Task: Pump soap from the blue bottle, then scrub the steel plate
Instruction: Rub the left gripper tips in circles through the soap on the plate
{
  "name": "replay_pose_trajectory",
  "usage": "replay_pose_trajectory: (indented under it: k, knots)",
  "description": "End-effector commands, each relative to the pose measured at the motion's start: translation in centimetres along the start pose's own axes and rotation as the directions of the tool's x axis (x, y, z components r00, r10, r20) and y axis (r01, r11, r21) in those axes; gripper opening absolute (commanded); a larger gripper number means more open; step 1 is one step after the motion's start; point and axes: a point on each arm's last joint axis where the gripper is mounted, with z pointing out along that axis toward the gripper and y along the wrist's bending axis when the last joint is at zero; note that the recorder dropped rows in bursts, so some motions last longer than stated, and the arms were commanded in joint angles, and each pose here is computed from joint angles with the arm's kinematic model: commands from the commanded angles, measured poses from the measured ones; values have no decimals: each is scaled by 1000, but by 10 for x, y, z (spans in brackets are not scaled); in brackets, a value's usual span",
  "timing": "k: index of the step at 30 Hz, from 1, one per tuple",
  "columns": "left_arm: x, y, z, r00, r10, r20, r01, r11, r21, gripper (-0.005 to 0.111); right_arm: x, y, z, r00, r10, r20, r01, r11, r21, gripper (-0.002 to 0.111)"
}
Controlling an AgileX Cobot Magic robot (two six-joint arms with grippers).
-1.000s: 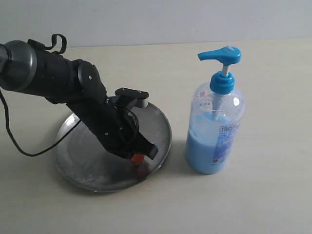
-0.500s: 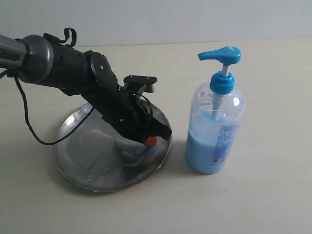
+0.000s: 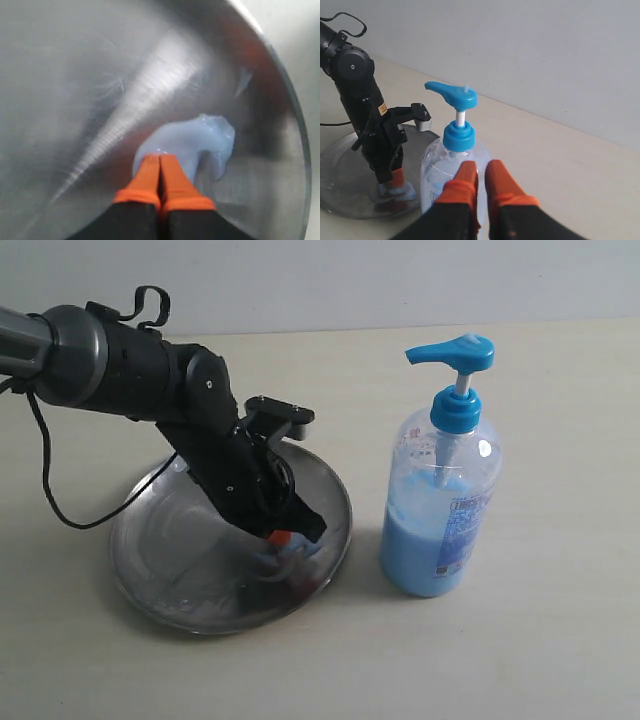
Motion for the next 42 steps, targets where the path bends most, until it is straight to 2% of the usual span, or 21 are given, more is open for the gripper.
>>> replay_pose_trajectory:
  k: [1,6,14,22,33,42]
  knots:
    - [12,-1,0,992,20,-127,-20,1000,8,0,-1,0,0,1000,-12,16,12,1000,-6,9]
    - [12,-8,0,990,-41,-132,50,996,70,0,-1,0,0,1000,-12,16,12,1000,-6,9]
    - [-2,-14,0,995,-103,6,102,986,134,0,-1,1,0,1000,-11,17,12,1000,-7,9]
    - [-9,-11,0,991,-90,97,79,991,107,0,-1,1,0,1000,-11,19,12,1000,-8,9]
    - [-6,-5,1,998,2,70,-6,999,50,0,-1,1,0,1000,-11,20,12,1000,-9,9]
    - [1,8,-2,1000,-29,-7,29,998,50,0,-1,1,0,1000,-11,20,12,1000,-9,9]
